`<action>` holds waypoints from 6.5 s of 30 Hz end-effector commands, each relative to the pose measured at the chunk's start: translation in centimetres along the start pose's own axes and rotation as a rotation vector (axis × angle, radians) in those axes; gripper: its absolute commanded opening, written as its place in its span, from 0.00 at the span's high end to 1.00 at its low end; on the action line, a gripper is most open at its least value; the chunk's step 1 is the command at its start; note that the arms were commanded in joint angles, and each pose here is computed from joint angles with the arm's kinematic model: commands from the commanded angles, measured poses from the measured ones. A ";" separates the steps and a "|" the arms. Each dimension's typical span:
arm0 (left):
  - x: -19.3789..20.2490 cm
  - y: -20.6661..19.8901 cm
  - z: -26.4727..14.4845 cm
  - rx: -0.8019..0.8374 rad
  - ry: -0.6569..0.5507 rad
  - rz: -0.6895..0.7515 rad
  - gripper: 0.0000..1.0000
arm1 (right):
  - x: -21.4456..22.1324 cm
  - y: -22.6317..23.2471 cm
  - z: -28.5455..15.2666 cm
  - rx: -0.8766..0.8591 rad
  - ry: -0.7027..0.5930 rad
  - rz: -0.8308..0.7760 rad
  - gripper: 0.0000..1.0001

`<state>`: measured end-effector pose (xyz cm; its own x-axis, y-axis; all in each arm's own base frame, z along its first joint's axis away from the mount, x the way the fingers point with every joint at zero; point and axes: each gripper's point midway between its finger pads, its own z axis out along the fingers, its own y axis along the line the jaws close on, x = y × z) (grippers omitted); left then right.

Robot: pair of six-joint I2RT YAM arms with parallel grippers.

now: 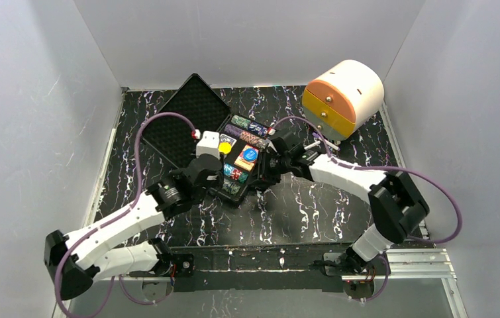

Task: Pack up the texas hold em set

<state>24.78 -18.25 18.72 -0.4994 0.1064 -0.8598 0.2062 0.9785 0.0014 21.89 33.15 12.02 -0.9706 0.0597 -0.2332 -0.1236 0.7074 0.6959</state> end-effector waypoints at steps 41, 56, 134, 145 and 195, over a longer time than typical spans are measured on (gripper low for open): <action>-1.2 2.3 -1.6 -0.055 -0.082 -0.064 0.55 | -0.8 3.1 7.3 -0.180 0.051 -0.039 0.84; -1.6 3.1 -2.2 -0.074 -0.107 -0.074 0.54 | -1.5 6.9 4.7 -0.257 -0.031 -0.136 0.80; -2.5 4.1 -2.8 -0.118 -0.136 -0.090 0.48 | -1.5 6.4 5.9 -0.454 -0.153 0.012 0.98; -8.5 1.2 -0.5 -0.104 -0.168 0.009 0.05 | -6.5 1.8 -3.6 -0.297 -0.403 0.135 0.57; -15.3 19.5 11.2 -0.563 0.101 0.153 1.00 | -5.2 -10.1 -10.5 0.153 -0.608 0.260 0.60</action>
<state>46.33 2.27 20.19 -0.7303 0.2880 -0.6194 -0.1029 0.8500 0.5166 25.25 18.67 12.24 -0.7079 0.5739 -0.4117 0.1847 0.7131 0.6763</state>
